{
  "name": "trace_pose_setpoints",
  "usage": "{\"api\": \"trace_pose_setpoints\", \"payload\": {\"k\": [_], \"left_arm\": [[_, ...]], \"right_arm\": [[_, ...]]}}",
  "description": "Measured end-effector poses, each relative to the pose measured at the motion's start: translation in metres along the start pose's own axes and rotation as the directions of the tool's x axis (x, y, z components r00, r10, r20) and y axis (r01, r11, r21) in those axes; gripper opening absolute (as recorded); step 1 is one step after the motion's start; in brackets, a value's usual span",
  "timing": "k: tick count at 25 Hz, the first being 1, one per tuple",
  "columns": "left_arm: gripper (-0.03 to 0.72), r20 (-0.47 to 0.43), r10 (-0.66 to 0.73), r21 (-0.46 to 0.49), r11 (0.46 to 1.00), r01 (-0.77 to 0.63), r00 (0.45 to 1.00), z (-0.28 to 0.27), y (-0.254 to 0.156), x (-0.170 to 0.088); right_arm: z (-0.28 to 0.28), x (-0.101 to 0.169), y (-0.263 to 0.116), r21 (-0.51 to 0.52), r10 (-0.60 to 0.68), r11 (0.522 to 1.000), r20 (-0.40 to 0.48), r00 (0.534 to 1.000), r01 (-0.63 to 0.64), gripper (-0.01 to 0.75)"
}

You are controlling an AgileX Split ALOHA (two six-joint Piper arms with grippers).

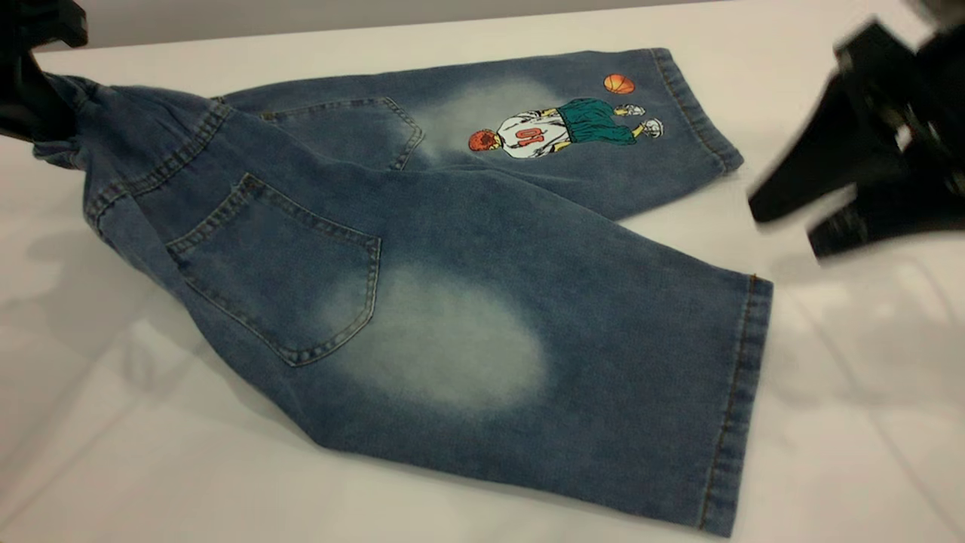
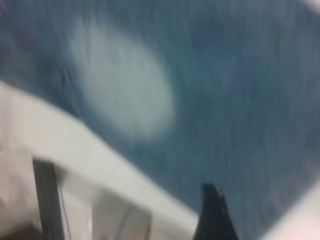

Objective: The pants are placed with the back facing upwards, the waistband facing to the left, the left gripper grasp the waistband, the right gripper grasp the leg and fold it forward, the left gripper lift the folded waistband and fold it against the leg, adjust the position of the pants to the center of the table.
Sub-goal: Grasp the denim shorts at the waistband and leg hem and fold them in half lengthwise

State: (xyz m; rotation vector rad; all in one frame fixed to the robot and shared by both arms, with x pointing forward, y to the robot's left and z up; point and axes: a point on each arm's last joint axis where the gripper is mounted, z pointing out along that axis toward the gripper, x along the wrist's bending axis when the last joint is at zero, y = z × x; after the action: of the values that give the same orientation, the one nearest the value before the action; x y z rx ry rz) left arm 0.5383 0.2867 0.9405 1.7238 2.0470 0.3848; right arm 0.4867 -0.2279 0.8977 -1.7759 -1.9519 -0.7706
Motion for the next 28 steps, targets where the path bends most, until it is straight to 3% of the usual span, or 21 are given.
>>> {"api": "trace_pose_setpoints", "payload": {"k": [6, 11, 15, 19, 28], "left_arm": [[0.073, 0.000, 0.001, 0.002, 1.000, -0.001, 1.000, 0.000, 0.000, 0.000], [0.073, 0.000, 0.001, 0.004, 1.000, -0.001, 1.000, 0.000, 0.000, 0.000], [0.073, 0.000, 0.001, 0.006, 1.000, -0.001, 1.000, 0.000, -0.001, 0.000], [0.073, -0.001, 0.001, 0.010, 1.000, -0.001, 1.000, 0.000, -0.001, 0.000], [0.073, -0.001, 0.001, 0.010, 1.000, -0.001, 1.000, 0.000, -0.001, 0.000]], "right_arm": [[0.020, -0.008, -0.055, 0.134, 0.073, 0.988, 0.052, 0.996, -0.080, 0.396], [0.029, -0.012, -0.083, 0.121, 0.124, 0.985, 0.004, 0.992, -0.124, 0.396], [0.038, -0.010, -0.077, 0.039, 0.125, 0.992, -0.112, 0.986, -0.121, 0.396], [0.049, -0.018, -0.075, 0.005, 0.136, 0.991, -0.132, 0.982, -0.136, 0.396], [0.065, -0.029, -0.084, 0.081, 0.217, 0.975, -0.146, 0.965, -0.207, 0.396]]}}
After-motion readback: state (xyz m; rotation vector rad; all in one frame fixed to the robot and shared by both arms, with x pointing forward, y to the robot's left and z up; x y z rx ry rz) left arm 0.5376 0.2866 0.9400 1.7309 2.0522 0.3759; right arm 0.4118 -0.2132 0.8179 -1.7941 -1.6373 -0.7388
